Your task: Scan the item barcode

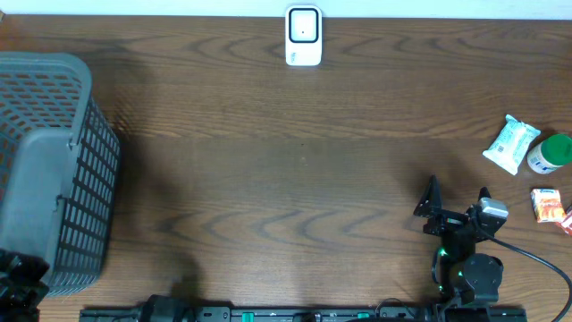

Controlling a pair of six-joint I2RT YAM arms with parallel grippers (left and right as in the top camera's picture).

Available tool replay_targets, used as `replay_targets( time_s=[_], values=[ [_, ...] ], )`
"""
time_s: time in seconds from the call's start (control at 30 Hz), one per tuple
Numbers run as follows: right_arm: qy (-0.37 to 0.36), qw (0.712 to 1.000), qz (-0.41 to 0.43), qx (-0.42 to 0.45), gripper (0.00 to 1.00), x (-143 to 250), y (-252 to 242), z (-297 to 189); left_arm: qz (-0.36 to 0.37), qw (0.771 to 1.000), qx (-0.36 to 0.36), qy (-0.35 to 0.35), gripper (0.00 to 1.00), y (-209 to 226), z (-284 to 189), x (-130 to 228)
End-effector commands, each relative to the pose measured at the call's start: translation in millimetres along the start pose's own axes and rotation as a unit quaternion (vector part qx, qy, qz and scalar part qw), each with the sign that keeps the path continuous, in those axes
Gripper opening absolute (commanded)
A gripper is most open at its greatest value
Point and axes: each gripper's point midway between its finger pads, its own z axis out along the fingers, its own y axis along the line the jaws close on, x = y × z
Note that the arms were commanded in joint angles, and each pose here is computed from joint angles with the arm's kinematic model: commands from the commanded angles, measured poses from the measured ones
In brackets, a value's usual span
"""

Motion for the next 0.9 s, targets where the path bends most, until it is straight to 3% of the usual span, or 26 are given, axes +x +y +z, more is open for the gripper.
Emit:
replay_targets(
  time_s=[0.0, 0.03, 0.1, 0.2, 0.43, 0.6, 0.87],
  values=[
    [-0.001, 1.0, -0.008, 0.001, 0.99, 0, -1, 0, -0.004, 1.0, -0.021, -0.004, 0.98, 9, -1, -1],
    [0.0, 1.0, -0.009, 0.001, 0.99, 0, -1, 0, -0.002, 1.0, -0.005, 0.0, 0.98, 4, -1, 1],
    [-0.001, 1.0, -0.008, 0.001, 0.99, 0, -1, 0, -0.021, 0.992, 0.117, 0.05, 0.98, -34, -9, 25],
    [-0.001, 1.0, -0.008, 0.001, 0.99, 0, -1, 0, -0.112, 0.957, 0.235, 0.129, 0.98, -73, -29, 50],
    [0.0, 1.0, -0.009, 0.001, 0.99, 1, -1, 0, -0.223, 0.93, 0.208, 0.206, 0.98, -96, -19, 132],
    [0.0, 1.0, -0.009, 0.001, 0.99, 0, -1, 0, -0.285, 0.913, 0.252, 0.146, 0.98, -131, 0, 159],
    [0.0, 1.0, -0.009, 0.001, 0.99, 0, -1, 0, -0.245, 0.878, 0.411, 0.022, 0.98, -199, -2, 181]
  ],
)
